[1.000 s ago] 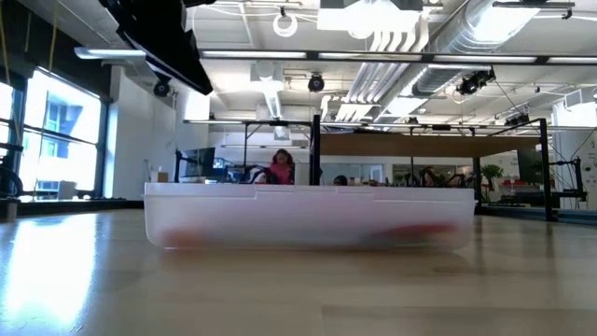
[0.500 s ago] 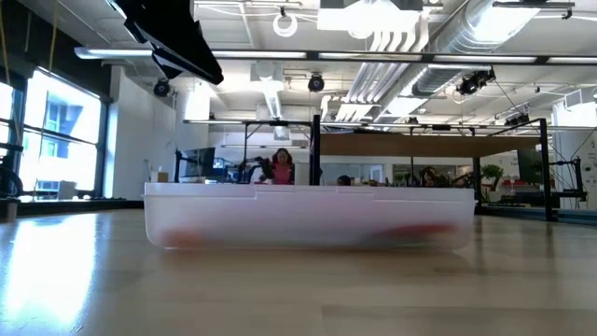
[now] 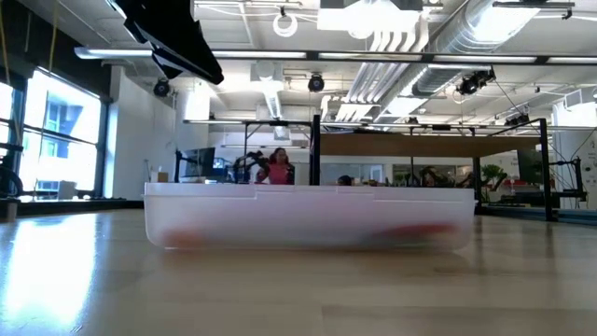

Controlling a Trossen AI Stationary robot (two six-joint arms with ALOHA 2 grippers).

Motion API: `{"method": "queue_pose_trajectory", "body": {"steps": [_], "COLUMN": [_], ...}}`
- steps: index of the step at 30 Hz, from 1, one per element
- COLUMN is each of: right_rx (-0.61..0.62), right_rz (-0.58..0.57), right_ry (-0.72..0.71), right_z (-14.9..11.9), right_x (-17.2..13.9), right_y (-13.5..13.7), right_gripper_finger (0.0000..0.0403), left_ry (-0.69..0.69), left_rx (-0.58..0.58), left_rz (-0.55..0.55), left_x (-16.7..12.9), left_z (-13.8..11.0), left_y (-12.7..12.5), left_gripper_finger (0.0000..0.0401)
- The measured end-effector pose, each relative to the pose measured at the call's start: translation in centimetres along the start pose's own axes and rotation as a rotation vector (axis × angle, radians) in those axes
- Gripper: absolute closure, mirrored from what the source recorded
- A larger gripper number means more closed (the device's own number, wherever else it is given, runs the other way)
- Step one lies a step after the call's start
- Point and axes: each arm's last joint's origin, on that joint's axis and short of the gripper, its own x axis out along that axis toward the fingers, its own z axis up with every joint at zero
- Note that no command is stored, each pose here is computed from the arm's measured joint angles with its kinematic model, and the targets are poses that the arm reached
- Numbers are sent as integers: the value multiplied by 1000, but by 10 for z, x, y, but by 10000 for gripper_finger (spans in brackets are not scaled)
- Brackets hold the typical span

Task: Pack school essentials
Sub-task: Put the yellow crayon pack into the supply box

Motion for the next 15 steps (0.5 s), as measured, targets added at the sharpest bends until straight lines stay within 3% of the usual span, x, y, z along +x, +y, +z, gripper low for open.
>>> {"method": "queue_pose_trajectory", "body": {"steps": [5, 15], "right_rx": [-5, -23], "right_rz": [10, -27], "right_ry": [2, -26], "right_z": [-6, -12], "right_x": [11, 25], "right_y": [8, 11], "right_gripper_finger": [121, 42], "left_ry": [0, 1], "left_rx": [0, 0], "left_rz": [0, 0], "left_x": [0, 0], "left_z": [0, 0], "left_y": [0, 0], "left_gripper_finger": [339, 339]}}
